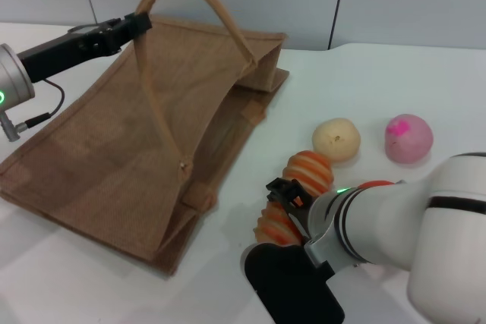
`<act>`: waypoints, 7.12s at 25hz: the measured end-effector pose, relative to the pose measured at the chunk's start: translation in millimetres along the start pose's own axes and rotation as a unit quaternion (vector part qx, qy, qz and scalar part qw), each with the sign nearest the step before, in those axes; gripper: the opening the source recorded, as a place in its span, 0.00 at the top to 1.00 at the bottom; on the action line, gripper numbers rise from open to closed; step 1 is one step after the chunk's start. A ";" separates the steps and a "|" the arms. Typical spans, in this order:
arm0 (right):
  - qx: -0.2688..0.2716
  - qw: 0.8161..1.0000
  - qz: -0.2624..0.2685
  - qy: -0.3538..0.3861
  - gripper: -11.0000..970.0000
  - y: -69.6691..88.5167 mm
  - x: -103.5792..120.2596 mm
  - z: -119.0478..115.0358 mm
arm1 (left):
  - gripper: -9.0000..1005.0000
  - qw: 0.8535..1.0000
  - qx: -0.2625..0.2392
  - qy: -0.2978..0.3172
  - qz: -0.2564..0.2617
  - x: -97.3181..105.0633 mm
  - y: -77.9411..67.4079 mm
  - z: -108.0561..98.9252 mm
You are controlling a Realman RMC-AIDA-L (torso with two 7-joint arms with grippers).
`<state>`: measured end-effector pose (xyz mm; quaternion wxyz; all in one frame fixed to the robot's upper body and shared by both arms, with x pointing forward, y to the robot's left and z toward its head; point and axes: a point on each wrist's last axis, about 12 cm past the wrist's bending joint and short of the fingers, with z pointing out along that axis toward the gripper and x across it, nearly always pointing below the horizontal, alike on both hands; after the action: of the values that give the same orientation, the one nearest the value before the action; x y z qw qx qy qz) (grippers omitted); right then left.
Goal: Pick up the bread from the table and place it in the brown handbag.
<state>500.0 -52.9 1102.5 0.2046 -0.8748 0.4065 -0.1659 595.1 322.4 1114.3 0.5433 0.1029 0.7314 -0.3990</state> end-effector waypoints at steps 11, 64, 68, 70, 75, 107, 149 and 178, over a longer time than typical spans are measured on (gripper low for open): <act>0.006 1.000 0.002 -0.005 0.17 -1.7 -2.9 -0.7 | 0.87 1.000 -0.001 0.000 -0.001 0.6 0.2 -0.7; 0.131 0.980 0.124 -0.084 0.60 -26.1 13.4 -37.3 | 0.87 0.998 0.057 -0.011 -0.005 -10.2 -10.4 -5.0; 0.138 0.978 0.128 -0.087 0.61 -24.2 15.6 -33.5 | 0.87 0.996 0.090 -0.019 -0.003 -18.7 -16.8 -4.4; 0.140 0.978 0.131 -0.087 0.62 -22.8 17.0 -30.1 | 0.87 0.994 0.109 -0.021 -0.003 -23.2 -20.7 -3.6; 0.152 0.975 0.131 -0.097 0.62 -19.7 16.1 -21.3 | 0.87 0.989 0.145 -0.023 -0.008 -32.3 -27.7 -4.8; 0.254 0.945 0.061 -0.197 0.67 -18.1 -4.2 41.9 | 0.87 0.971 0.234 -0.040 -0.036 -62.0 -48.7 2.8; 0.426 0.858 0.236 -0.164 0.07 13.3 63.8 4.2 | 0.87 0.989 0.109 -0.102 -0.019 -33.0 -16.7 -39.5; 0.603 0.527 0.546 -0.248 0.08 96.7 155.5 -8.7 | 0.57 0.955 -0.211 -0.169 0.122 38.9 17.1 -0.6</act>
<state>529.4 -232.7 1081.7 0.8263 -0.1568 0.5410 -0.0042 589.6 323.0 1072.1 0.7126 0.0054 0.6785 -0.1782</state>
